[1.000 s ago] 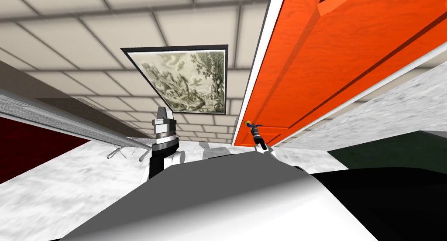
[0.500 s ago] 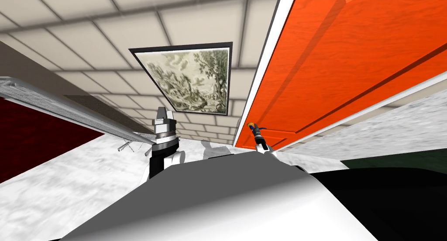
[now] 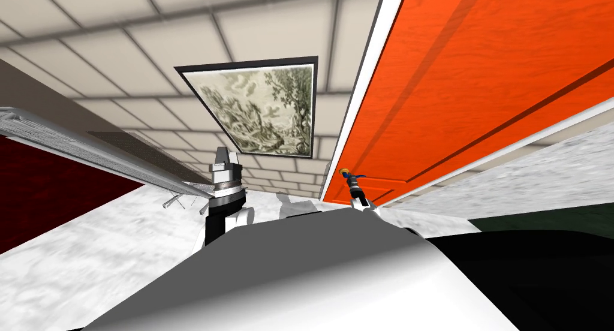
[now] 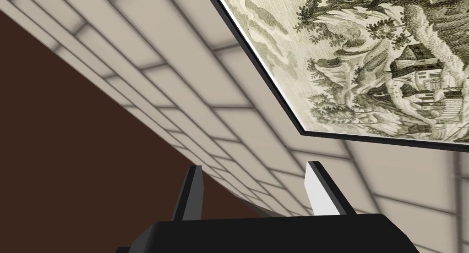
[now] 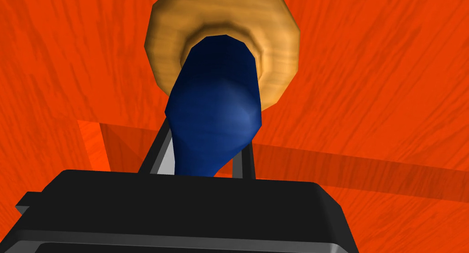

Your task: Pull the door open

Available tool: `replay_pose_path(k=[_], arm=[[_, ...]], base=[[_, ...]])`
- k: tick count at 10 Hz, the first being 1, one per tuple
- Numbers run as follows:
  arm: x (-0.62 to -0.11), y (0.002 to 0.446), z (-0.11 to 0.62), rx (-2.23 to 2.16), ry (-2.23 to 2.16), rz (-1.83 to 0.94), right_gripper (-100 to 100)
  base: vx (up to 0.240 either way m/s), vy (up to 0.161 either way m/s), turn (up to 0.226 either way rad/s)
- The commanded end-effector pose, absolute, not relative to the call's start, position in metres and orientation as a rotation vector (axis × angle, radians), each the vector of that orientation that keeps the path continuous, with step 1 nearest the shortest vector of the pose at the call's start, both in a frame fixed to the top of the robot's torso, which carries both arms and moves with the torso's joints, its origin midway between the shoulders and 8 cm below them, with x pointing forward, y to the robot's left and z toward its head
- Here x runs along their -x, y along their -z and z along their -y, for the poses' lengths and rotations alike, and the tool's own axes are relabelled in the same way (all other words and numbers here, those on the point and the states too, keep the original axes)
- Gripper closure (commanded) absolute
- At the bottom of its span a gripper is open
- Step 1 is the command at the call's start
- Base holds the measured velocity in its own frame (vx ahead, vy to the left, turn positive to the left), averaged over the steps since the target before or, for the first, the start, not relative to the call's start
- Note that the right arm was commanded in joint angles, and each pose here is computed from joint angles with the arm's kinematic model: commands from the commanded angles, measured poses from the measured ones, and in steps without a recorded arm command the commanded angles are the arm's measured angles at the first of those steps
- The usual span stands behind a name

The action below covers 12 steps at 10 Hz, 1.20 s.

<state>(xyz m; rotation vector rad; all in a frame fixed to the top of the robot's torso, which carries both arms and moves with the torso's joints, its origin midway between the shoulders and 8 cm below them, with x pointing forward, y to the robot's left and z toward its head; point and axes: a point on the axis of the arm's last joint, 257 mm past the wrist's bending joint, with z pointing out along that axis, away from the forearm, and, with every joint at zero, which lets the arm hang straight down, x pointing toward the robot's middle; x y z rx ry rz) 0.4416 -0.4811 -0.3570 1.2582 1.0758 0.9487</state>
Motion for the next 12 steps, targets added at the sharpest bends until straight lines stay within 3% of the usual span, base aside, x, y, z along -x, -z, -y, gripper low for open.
replay_pose_path(k=[1,12], arm=[[-0.443,0.354,0.481,-1.251,-0.951,-1.074,100],[-0.424,0.358,0.461,-1.197,-1.045,-1.177,100]], base=[[0.0,0.0,0.0],[-0.189,-0.044,0.091]])
